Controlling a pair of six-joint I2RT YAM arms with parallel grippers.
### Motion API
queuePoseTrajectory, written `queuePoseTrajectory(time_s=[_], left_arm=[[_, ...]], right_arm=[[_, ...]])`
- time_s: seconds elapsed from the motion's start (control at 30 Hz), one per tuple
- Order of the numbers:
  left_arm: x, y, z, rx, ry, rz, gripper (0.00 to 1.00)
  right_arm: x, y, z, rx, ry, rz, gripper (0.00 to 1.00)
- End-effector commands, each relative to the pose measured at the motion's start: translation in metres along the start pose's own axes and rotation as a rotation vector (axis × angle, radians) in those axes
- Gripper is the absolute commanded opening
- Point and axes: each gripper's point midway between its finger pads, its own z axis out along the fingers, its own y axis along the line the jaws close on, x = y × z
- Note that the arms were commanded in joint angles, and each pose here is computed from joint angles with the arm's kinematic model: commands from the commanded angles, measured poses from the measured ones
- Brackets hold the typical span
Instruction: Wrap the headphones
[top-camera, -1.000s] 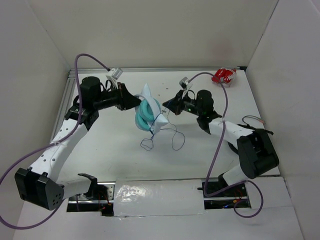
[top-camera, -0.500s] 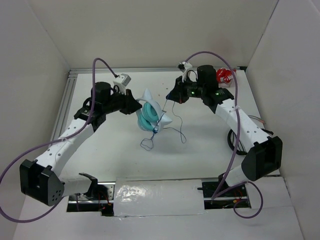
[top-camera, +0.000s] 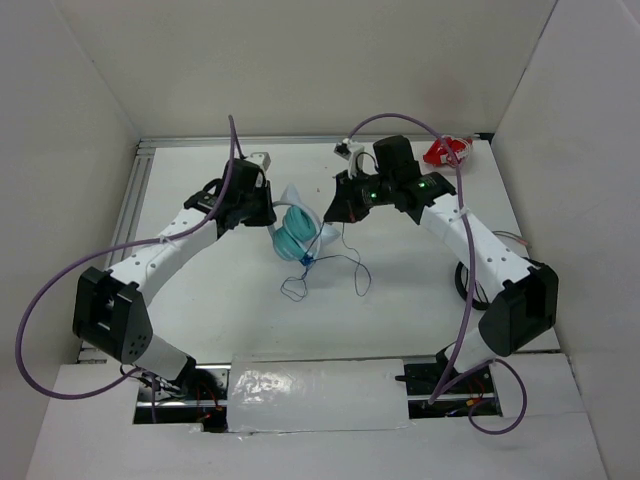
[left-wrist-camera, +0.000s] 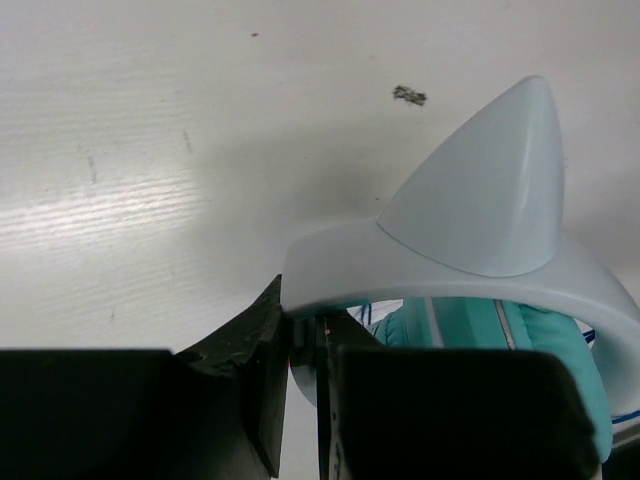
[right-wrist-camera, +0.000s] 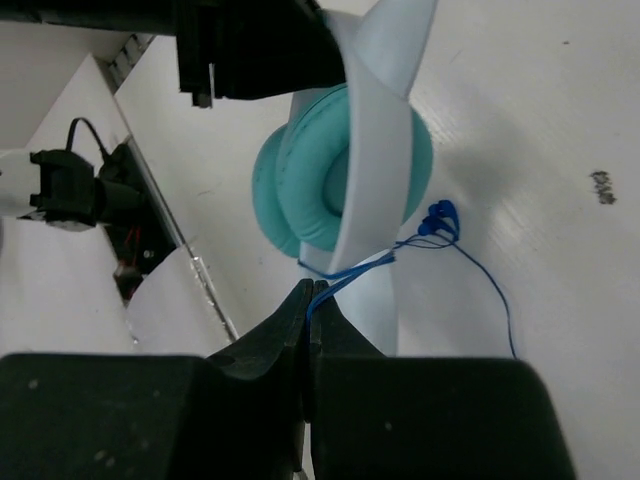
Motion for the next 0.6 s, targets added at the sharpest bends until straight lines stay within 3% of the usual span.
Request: queuePoseTrajectory(time_s=[0.0,0.23,0.43,0.57], left_arm=[[-0.012,0.029,-0.008,-0.209,-0.035,-0.100,0.00],[-0.019,0.036,-0.025,-0.298,-0.105,-0.288,0.00],[-0.033,0.030,-0.048,-0.263,-0.205,-0.386,0.00],[-0.051,0.019,-0.067,-0.174,-0.307,-0.426,0.00]], right_arm=[[-0.022,0.044,-0.001,-0.175,-0.039,-0.081,0.05],[0.004,0.075,0.040,-0.302,0.093,-0.092,0.08],[0.019,0.093,0.059,-0.386,0.117,-0.135,0.21],[0.030,0.085,0.076,-0.231,0.050,-0.222,0.28]])
